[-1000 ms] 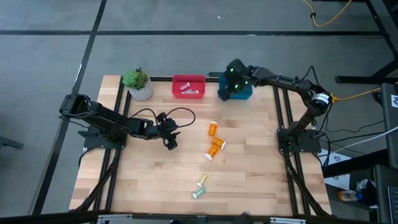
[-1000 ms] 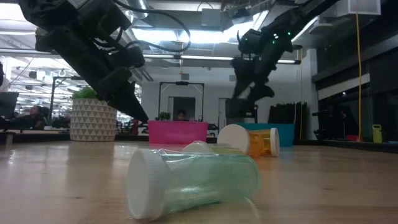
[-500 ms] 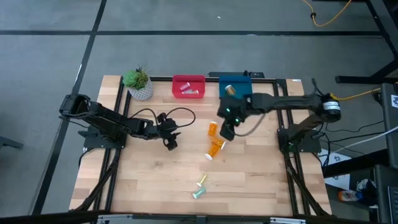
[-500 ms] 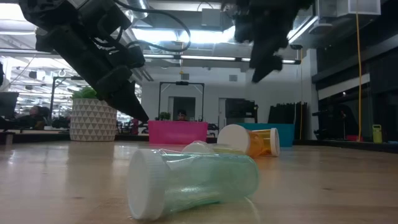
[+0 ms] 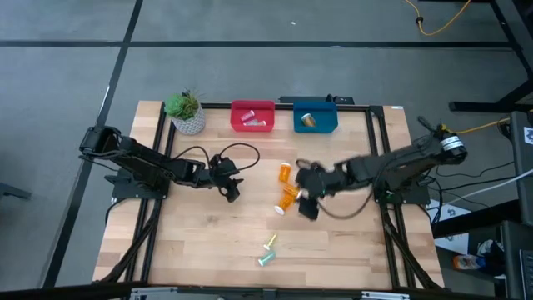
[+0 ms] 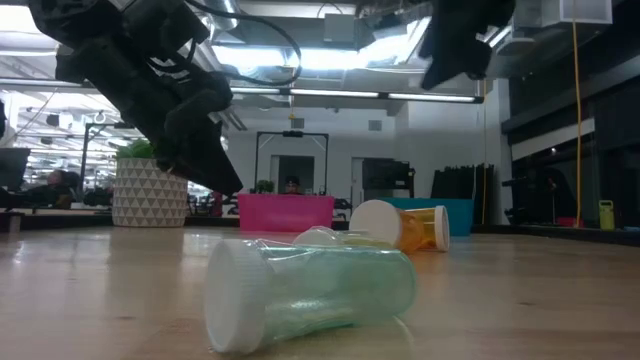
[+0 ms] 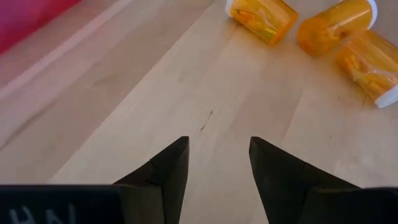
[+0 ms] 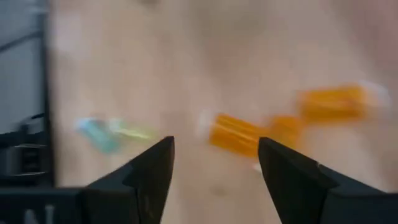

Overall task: Pick and place medicine bottles into bin by pill shape (circle, oval)
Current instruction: Move the orange pill bottles to the top right of the table, then put the yellow pill bottle into the red bin

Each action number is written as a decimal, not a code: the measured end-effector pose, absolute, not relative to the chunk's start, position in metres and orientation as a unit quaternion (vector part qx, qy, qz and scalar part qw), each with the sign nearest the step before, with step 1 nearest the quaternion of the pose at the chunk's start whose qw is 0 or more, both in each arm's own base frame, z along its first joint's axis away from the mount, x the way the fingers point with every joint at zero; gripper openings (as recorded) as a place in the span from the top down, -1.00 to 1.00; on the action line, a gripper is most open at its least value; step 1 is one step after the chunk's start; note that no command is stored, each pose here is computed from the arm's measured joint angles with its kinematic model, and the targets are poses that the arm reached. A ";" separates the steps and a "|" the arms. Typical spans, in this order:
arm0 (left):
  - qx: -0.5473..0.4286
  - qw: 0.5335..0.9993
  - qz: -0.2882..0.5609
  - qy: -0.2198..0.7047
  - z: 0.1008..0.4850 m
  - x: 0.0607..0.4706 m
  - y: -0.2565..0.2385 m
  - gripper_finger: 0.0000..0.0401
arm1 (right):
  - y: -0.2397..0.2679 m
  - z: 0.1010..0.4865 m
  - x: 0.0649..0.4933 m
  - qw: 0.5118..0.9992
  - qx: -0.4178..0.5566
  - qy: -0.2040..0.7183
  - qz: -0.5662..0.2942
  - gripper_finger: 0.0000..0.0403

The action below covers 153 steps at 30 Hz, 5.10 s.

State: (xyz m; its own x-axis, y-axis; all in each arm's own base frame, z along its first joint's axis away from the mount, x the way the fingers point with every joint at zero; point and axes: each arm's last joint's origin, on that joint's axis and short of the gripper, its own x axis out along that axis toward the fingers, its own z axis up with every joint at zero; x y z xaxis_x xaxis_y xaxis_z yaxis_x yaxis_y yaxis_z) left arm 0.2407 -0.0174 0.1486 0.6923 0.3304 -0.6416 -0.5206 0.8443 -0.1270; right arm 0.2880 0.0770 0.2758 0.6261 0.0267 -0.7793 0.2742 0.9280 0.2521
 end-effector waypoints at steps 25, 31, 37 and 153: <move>-0.181 0.897 0.253 0.314 0.147 0.239 -0.017 0.19 | 0.256 0.176 0.386 0.898 -0.006 0.405 0.172 -0.15; -0.191 0.896 0.255 0.310 0.147 0.239 -0.017 0.19 | 0.253 0.147 0.391 0.891 -0.004 0.435 0.128 -0.15; -0.189 0.897 0.255 0.309 0.147 0.239 -0.017 0.19 | 0.245 0.139 0.396 0.890 -0.011 0.442 0.106 -0.15; 0.023 0.973 0.114 0.198 0.175 0.252 -0.059 0.19 | 0.119 0.127 0.319 0.807 0.283 0.487 -0.176 -0.15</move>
